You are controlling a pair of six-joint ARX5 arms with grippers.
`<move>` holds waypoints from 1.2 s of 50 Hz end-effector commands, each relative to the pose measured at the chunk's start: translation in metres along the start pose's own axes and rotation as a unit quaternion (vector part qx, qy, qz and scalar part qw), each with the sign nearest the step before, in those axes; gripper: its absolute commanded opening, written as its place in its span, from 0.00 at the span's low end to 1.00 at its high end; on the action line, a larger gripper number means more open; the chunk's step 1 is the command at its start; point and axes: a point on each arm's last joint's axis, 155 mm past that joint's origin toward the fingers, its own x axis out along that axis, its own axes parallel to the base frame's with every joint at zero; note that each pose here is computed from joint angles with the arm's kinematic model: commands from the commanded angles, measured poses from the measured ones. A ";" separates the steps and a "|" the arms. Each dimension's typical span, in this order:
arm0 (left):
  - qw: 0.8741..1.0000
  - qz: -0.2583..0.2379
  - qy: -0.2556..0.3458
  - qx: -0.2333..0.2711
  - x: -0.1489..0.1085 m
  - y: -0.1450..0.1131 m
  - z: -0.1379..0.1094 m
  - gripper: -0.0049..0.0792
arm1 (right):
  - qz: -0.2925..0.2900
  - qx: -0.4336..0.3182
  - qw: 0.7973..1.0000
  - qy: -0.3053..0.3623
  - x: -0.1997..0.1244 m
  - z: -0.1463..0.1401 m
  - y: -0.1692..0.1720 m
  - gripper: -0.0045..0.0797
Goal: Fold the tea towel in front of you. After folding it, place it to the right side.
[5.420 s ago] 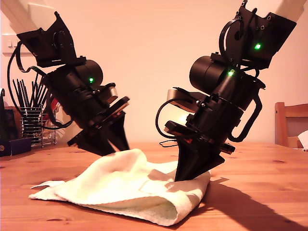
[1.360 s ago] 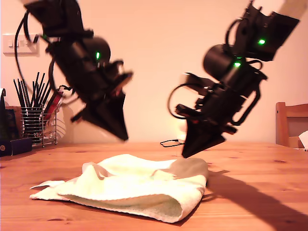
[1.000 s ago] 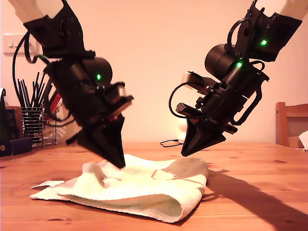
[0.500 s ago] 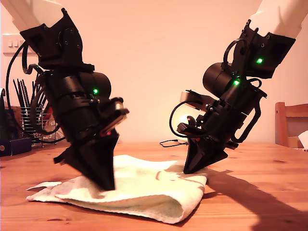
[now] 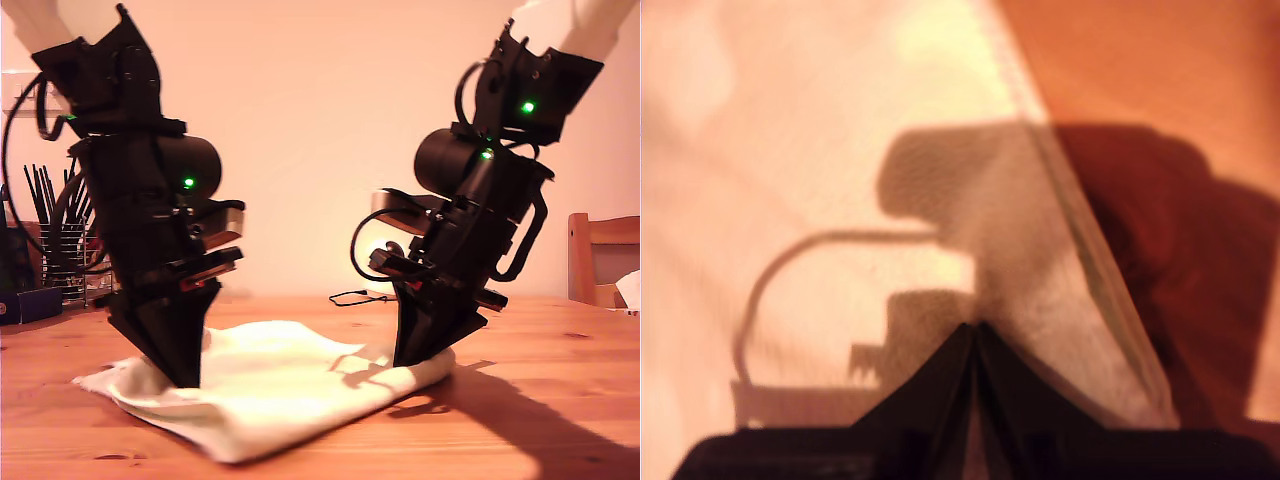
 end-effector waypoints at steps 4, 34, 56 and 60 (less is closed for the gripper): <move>0.999 0.032 0.027 -0.005 0.019 0.026 -0.017 0.03 | 0.004 0.004 0.997 0.076 0.021 -0.045 0.014 0.04; 0.997 0.046 -0.029 0.052 0.019 0.032 0.012 0.03 | 0.011 -0.053 0.996 0.074 0.016 -0.038 0.073 0.04; 0.994 -0.003 -0.076 0.072 -0.001 0.009 0.031 0.03 | -0.027 -0.142 0.986 -0.084 -0.037 0.041 0.076 0.04; 0.992 -0.012 -0.103 0.073 -0.007 0.004 0.043 0.03 | -0.035 -0.145 0.983 -0.104 -0.045 0.050 0.076 0.04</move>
